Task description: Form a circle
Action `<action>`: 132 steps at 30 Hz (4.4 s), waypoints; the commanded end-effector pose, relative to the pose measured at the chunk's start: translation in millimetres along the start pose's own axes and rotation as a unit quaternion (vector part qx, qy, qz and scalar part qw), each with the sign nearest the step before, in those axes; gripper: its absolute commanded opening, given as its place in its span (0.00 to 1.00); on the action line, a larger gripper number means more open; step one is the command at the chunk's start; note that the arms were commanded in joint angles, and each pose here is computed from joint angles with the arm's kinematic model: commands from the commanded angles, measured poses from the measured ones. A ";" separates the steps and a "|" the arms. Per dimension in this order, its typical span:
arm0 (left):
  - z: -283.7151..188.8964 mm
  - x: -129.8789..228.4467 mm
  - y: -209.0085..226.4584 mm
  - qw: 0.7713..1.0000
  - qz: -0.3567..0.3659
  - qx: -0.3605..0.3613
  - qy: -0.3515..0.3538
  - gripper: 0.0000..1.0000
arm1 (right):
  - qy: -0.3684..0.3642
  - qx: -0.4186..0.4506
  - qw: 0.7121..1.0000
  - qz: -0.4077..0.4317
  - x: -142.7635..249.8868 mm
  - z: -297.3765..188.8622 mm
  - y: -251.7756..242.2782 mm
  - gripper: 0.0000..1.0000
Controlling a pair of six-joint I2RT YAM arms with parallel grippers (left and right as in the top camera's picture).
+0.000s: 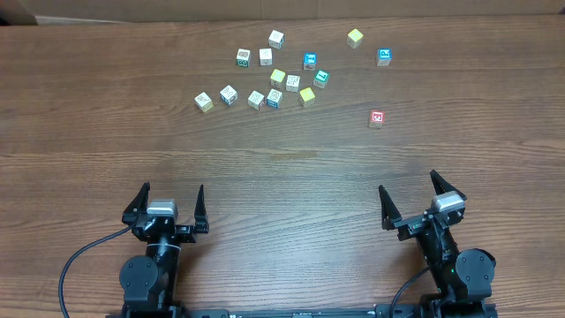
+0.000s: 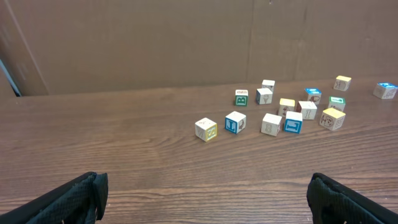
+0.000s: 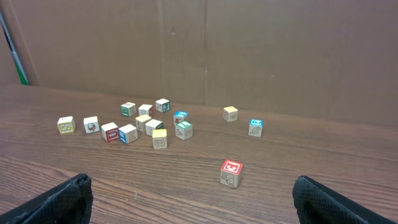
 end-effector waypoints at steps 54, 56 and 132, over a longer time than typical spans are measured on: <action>-0.4 -0.2 0.1 1.000 0.008 -0.001 -0.003 0.99 | -0.003 0.001 1.000 -0.002 1.4 -0.1 -0.1 1.00; -0.4 -0.1 0.2 1.000 0.008 -0.001 -0.003 1.00 | -0.003 0.001 1.000 -0.002 1.4 -0.1 -0.1 1.00; -18.6 -96.0 -14.5 0.995 0.015 0.021 -0.096 1.00 | -0.003 0.001 1.000 -0.002 1.4 -0.1 -0.1 1.00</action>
Point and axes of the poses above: each gripper's point midway between its finger pads, its own z axis out along the fingers, its own y axis along the line the jaws close on, x = y × z, the point moved 3 cm from there along -z, back along the fingers, and after that the axes turned 8 degrees about -z, right-handed, at the moved point
